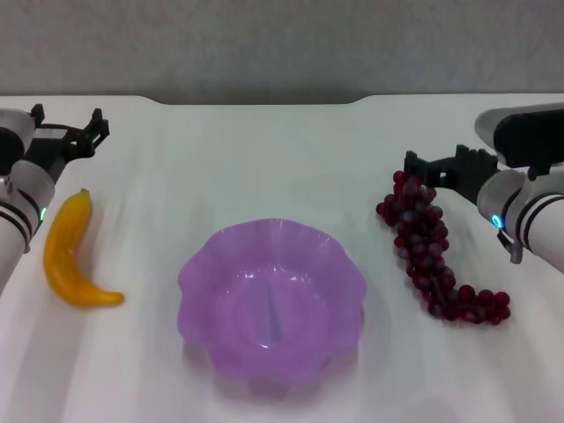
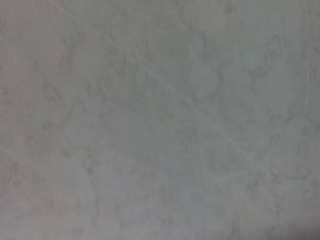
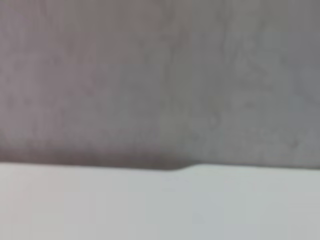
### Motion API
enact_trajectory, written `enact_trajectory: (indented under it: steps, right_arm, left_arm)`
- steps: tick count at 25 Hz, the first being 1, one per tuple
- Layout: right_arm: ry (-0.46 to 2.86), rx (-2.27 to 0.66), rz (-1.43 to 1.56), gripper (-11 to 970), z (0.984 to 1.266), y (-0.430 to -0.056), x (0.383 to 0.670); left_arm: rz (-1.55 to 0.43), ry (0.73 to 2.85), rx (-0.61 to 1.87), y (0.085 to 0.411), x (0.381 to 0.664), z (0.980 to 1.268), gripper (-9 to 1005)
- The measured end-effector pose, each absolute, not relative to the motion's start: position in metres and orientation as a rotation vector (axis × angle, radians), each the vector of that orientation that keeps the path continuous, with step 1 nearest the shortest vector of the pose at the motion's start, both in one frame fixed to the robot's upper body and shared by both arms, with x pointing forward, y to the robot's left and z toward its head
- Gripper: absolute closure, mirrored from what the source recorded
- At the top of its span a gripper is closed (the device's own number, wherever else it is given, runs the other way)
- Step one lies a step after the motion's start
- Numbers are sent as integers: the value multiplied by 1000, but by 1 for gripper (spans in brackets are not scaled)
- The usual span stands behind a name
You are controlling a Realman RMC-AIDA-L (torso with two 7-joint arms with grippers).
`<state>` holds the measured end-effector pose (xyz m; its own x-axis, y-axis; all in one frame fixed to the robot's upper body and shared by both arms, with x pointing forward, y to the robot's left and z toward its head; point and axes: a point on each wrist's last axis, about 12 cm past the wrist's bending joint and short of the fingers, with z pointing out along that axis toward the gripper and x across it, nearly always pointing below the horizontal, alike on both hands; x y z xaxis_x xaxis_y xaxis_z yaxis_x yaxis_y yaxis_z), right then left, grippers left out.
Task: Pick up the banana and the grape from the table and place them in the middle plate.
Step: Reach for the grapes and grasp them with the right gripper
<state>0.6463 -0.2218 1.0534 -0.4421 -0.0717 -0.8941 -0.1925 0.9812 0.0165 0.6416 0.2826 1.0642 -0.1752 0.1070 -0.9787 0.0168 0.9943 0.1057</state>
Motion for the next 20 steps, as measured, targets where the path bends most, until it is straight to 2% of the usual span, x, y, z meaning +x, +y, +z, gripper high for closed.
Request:
enact_trajectory:
  steps: [13, 20]
  right_arm:
    - [2091, -284, 73, 80, 1041, -225, 639]
    - [2051, -406, 86, 80, 1037, -210, 631]
  left_arm:
    - [56, 1731, 94, 274, 646, 1069, 101]
    - [54, 1731, 94, 273, 646, 1069, 101]
